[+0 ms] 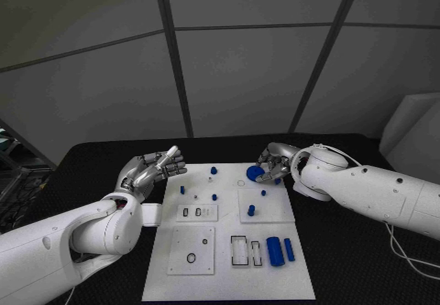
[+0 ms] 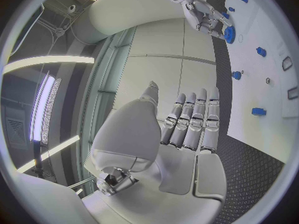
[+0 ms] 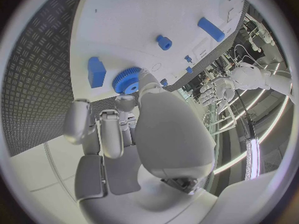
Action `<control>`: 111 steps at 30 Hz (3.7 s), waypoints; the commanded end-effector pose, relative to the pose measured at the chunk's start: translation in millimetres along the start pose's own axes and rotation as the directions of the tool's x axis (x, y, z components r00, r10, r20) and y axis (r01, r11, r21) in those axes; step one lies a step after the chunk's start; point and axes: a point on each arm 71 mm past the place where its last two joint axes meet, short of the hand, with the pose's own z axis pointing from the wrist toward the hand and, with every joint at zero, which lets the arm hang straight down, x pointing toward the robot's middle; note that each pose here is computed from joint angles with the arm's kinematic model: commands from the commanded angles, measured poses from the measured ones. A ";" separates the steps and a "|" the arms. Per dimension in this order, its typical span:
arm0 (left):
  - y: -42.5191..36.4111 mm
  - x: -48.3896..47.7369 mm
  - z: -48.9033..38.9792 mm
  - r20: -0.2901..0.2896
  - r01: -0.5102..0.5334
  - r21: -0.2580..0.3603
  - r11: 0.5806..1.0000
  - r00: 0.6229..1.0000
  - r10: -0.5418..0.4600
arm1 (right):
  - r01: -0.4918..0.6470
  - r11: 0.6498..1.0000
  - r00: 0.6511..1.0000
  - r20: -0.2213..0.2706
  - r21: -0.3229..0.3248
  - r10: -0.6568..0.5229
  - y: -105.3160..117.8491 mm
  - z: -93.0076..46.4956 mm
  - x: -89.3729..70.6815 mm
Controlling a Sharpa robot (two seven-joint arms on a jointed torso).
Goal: Assemble the parts on the task board
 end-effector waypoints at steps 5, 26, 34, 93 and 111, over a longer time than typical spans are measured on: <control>-1.5 1.5 0.6 -0.015 0.000 0.009 1.000 1.000 0.000 | -0.003 1.000 1.000 -0.008 0.011 0.003 -0.1 0.7 1.9; -1.0 2.1 0.7 -0.018 0.001 0.003 1.000 1.000 -0.001 | 0.121 0.993 0.992 0.038 -0.001 -0.120 8.3 4.5 1.3; -1.0 1.5 0.5 -0.017 0.000 0.001 1.000 1.000 0.000 | 0.188 0.982 0.979 0.089 -0.033 -0.184 17.8 3.7 -0.1; -1.2 3.0 0.0 -0.020 0.002 -0.001 1.000 1.000 -0.002 | 0.159 0.944 0.985 0.116 -0.290 -0.130 143.9 25.2 44.9; -1.2 2.6 0.0 -0.019 0.001 -0.002 1.000 1.000 -0.001 | 0.188 0.953 0.981 0.091 -0.236 -0.171 138.5 30.1 48.2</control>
